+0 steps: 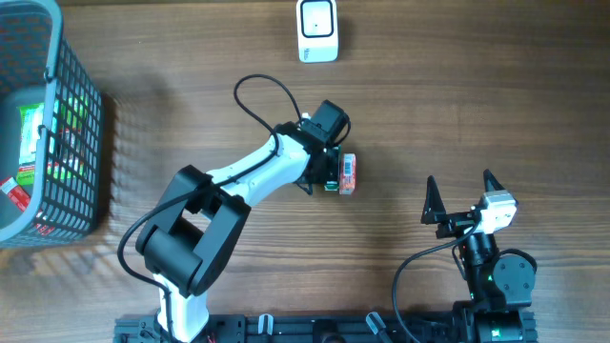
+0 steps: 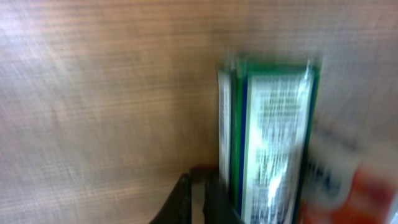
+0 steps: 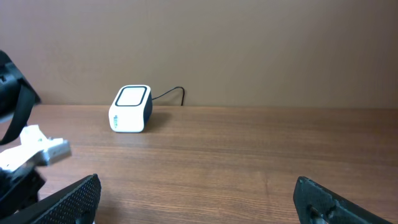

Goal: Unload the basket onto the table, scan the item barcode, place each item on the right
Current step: 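Carry the items with the left gripper to the table centre, then release the green box and small pack on the table, withdraw left gripper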

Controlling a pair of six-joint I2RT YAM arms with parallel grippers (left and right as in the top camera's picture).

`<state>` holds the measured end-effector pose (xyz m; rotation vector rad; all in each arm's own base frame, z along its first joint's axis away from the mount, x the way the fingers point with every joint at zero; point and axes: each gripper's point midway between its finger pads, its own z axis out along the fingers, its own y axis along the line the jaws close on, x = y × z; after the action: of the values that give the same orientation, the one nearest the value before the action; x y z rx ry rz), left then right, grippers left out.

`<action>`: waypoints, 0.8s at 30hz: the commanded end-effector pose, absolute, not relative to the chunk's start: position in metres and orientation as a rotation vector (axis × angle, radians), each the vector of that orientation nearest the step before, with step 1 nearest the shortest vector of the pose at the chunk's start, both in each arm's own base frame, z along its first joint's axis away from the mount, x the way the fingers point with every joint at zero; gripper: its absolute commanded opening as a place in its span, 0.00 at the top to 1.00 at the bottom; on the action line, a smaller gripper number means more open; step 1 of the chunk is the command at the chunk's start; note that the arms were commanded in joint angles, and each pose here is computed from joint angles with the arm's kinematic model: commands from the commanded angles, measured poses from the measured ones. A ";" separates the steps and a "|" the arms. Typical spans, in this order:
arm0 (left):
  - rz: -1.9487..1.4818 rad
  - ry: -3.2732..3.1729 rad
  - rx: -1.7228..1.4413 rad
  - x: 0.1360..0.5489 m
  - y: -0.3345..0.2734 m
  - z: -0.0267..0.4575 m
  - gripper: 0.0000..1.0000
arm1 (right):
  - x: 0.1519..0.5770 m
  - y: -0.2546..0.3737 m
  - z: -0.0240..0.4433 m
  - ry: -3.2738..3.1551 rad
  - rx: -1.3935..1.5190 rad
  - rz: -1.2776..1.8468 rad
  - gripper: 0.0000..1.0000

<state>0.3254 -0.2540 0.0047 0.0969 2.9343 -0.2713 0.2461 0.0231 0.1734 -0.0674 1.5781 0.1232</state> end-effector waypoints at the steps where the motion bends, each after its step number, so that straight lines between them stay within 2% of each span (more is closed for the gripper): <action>1: -0.214 2.907 0.046 0.336 -0.244 0.001 0.96 | 0.246 0.024 0.176 1.566 -0.083 0.124 0.00; 12: -0.172 2.961 0.165 0.304 -0.260 -0.003 0.93 | 0.246 0.024 0.176 1.566 -0.083 0.124 0.00; 15: -0.154 2.976 0.134 0.306 -0.250 0.000 0.95 | 0.246 0.024 0.176 1.566 -0.082 0.124 0.00; 18: -0.124 2.936 0.058 0.326 -0.232 0.023 0.93 | 0.246 0.024 0.176 1.566 -0.083 0.124 0.00; 20: -0.076 2.843 0.016 0.362 -0.203 0.079 0.81 | 0.246 0.024 0.176 1.566 -0.083 0.124 0.00; 22: -0.063 2.750 -0.069 0.392 -0.167 0.141 0.76 | 0.246 0.024 0.176 1.566 -0.083 0.124 0.00; 23: -0.075 2.679 -0.146 0.410 -0.140 0.184 0.60 | 0.246 0.024 0.176 1.566 -0.082 0.124 0.00; 24: -0.087 2.605 -0.247 0.423 -0.111 0.222 0.53 | 0.246 0.024 0.176 1.566 -0.082 0.124 0.00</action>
<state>0.3602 -0.1821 0.0763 -0.0471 2.9467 -0.0378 0.2461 0.0231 0.1735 -0.0671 1.5777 0.1229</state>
